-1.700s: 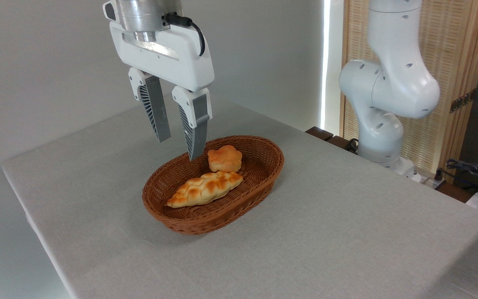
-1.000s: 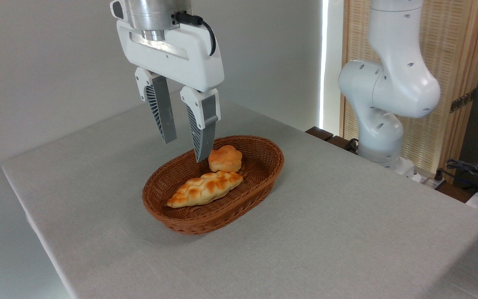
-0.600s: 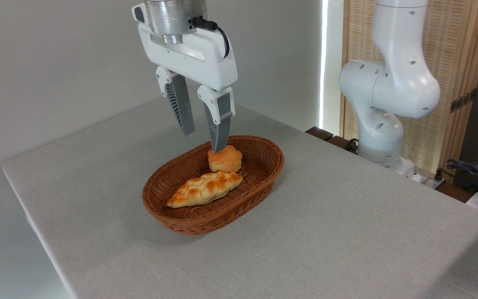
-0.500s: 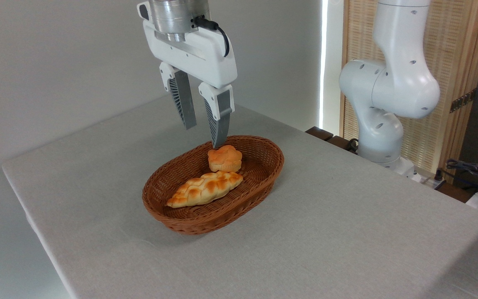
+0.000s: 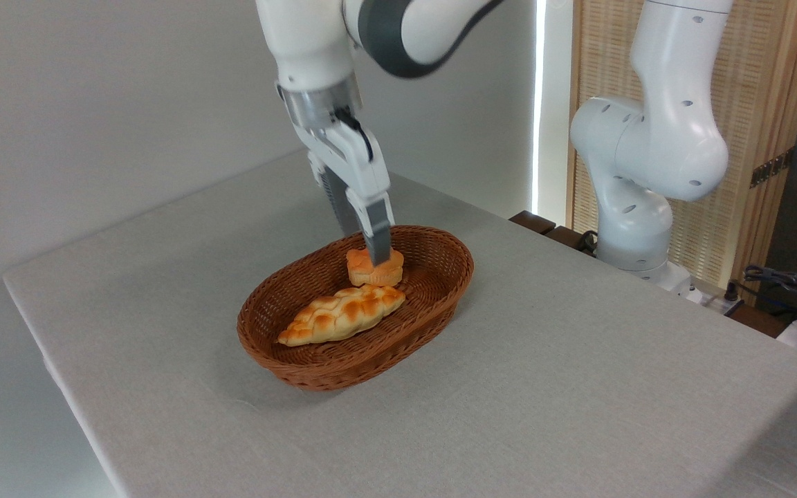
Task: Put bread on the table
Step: 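Lower the gripper around the orange bread roll, then close the gripper on the roll and lift it from the basket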
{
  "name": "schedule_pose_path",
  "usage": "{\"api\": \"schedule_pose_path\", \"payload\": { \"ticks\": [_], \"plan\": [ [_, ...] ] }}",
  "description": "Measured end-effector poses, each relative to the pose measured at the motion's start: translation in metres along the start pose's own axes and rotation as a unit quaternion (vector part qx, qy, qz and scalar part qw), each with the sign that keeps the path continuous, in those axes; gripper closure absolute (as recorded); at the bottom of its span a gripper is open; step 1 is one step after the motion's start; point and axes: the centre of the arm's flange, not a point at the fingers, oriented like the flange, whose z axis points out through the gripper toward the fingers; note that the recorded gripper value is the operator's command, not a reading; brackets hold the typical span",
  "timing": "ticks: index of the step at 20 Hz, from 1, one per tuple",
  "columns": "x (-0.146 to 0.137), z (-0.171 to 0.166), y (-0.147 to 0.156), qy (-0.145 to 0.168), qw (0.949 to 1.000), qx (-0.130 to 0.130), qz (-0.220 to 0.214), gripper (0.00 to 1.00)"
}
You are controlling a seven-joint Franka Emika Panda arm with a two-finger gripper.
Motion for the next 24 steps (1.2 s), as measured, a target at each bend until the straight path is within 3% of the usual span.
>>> {"api": "schedule_pose_path", "payload": {
  "ticks": [3, 6, 8, 9, 10, 11, 24],
  "plan": [
    [-0.004, 0.021, 0.005, -0.009, 0.9998, -0.018, -0.002, 0.0],
    [-0.001, 0.039, 0.009, 0.0, 0.9999, -0.014, 0.0, 0.02],
    [0.001, 0.047, 0.013, 0.009, 0.9998, -0.018, -0.001, 0.33],
    [0.001, 0.049, 0.014, 0.013, 0.9997, -0.022, -0.003, 0.54],
    [0.001, 0.05, 0.014, 0.014, 0.9996, -0.025, -0.004, 0.68],
    [0.001, 0.05, 0.014, 0.014, 0.9996, -0.025, -0.004, 0.74],
    [0.0, 0.049, 0.013, 0.017, 0.9996, -0.024, 0.005, 0.81]
  ]
}}
